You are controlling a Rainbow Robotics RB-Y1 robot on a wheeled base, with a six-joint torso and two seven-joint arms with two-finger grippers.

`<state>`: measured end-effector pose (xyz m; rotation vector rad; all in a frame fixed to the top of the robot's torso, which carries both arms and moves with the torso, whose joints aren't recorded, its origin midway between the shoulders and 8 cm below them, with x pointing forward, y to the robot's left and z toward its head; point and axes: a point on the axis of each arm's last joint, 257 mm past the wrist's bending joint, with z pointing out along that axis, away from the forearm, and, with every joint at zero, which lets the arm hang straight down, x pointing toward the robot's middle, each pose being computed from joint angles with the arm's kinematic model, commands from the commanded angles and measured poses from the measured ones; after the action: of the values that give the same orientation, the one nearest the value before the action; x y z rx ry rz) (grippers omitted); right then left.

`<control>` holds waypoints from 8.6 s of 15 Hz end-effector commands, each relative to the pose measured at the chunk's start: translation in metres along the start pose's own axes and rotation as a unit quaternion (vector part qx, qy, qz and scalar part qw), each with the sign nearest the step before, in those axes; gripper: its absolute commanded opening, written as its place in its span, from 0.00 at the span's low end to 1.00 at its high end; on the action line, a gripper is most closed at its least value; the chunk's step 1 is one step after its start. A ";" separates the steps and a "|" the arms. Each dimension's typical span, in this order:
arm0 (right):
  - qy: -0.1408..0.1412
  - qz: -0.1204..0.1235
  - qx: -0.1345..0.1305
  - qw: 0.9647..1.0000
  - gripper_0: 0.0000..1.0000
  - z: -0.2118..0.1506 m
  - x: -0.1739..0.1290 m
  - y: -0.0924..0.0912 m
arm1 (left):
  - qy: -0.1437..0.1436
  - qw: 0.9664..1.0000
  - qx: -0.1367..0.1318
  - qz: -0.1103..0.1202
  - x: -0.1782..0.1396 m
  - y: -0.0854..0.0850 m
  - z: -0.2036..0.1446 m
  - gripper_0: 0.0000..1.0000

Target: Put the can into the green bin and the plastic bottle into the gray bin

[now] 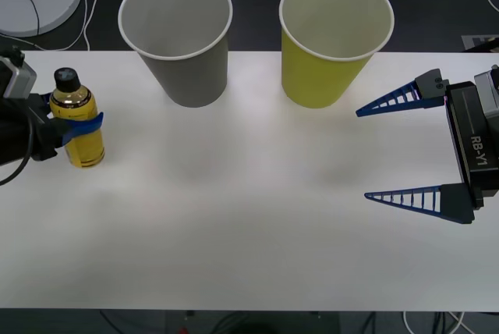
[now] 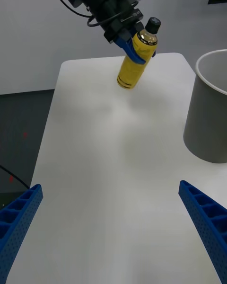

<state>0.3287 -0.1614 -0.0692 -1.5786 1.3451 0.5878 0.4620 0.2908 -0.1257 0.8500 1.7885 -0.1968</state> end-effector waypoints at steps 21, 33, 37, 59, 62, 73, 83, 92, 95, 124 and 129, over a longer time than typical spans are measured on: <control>0.000 0.000 0.000 1.000 1.00 0.000 0.000 0.000 | 0.116 0.989 0.042 0.082 -0.091 0.060 -0.011 0.00; 0.000 0.000 0.000 1.000 1.00 0.000 0.000 0.000 | 0.209 0.966 0.061 0.143 -0.127 0.063 0.015 0.00; 0.000 0.000 0.000 1.000 1.00 0.000 0.000 0.000 | 0.225 0.960 0.065 0.151 -0.144 0.072 0.026 0.00; 0.000 0.000 0.000 1.000 1.00 0.000 0.000 0.000 | 0.312 0.921 0.070 0.220 -0.240 0.046 0.103 0.00; 0.000 0.000 0.000 1.000 1.00 0.000 0.000 0.000 | 0.317 0.920 0.070 0.219 -0.250 0.038 0.112 0.00; 0.000 0.000 0.000 1.000 1.00 0.000 0.000 0.000 | 0.304 0.937 0.061 0.159 -0.261 0.016 0.141 0.00; 0.000 0.000 0.000 1.000 1.00 0.000 0.000 0.000 | 0.296 0.947 0.057 0.112 -0.265 0.009 0.146 0.56; 0.000 0.000 0.000 1.000 1.00 0.000 0.000 0.000 | 0.289 0.950 0.064 0.101 -0.265 0.006 0.148 1.00; 0.000 0.000 0.000 1.000 1.00 0.000 0.000 0.000 | 0.291 0.949 0.067 0.102 -0.263 0.006 0.147 1.00; 0.000 0.000 0.000 1.000 1.00 0.000 0.000 0.000 | 0.227 0.959 0.111 0.132 -0.155 0.046 0.038 1.00; 0.000 0.000 0.000 1.000 1.00 0.000 0.000 0.000 | 0.194 0.966 0.121 0.124 -0.131 0.033 0.027 1.00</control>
<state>0.3287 -0.1614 -0.0692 -1.5785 1.3451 0.5878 0.5256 0.2404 -0.0095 1.3544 2.0292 -0.0859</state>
